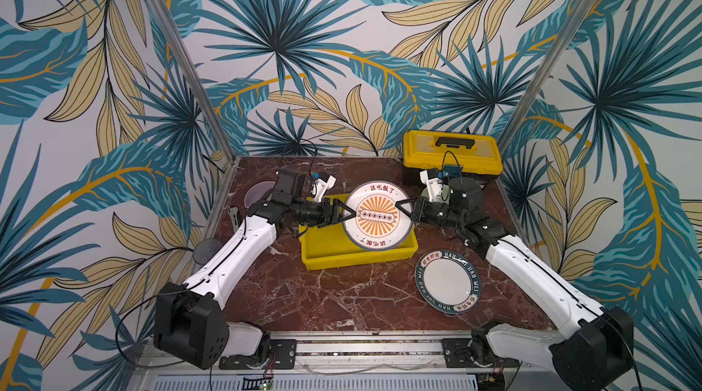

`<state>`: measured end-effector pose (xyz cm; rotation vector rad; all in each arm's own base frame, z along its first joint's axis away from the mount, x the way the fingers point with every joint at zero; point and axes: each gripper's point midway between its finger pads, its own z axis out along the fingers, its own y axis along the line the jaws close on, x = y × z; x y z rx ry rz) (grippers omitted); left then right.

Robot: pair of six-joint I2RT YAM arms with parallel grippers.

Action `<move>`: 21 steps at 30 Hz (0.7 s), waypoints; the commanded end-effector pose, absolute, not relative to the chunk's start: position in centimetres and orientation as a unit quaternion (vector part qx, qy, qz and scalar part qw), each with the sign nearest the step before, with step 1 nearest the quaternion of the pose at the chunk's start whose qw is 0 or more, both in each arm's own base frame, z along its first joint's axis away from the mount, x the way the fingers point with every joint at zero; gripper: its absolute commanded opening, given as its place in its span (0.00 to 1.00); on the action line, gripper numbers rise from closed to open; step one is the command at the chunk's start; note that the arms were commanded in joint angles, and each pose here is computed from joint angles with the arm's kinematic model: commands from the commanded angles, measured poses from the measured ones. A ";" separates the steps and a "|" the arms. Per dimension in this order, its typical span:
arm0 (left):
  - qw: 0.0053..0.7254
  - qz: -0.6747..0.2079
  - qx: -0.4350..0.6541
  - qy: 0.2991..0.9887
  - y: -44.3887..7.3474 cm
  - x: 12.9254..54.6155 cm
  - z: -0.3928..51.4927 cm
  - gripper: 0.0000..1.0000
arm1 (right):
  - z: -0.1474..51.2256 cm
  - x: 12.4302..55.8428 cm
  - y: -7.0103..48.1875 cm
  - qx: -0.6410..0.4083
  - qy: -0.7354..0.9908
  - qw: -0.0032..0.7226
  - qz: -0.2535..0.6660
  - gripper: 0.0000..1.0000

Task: Place the mixed dishes into the plastic bin
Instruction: 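Carry the plate over the yellow bin while the right gripper grasps its far rim, then lower the plate flat into the yellow bin with both grippers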

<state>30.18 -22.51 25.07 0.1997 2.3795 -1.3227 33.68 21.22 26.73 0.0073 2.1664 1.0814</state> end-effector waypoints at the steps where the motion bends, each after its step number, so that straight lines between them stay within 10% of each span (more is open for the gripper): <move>1: 0.256 -0.395 0.047 0.881 -19.6 30.7 23.9 0.72 | 27.6 35.2 21.4 0.008 0.842 0.374 0.389 0.00; 21: 0.264 -0.174 -0.082 0.945 -10.9 30.8 14.8 0.58 | 17.5 40.4 27.6 0.004 0.908 0.278 0.313 0.00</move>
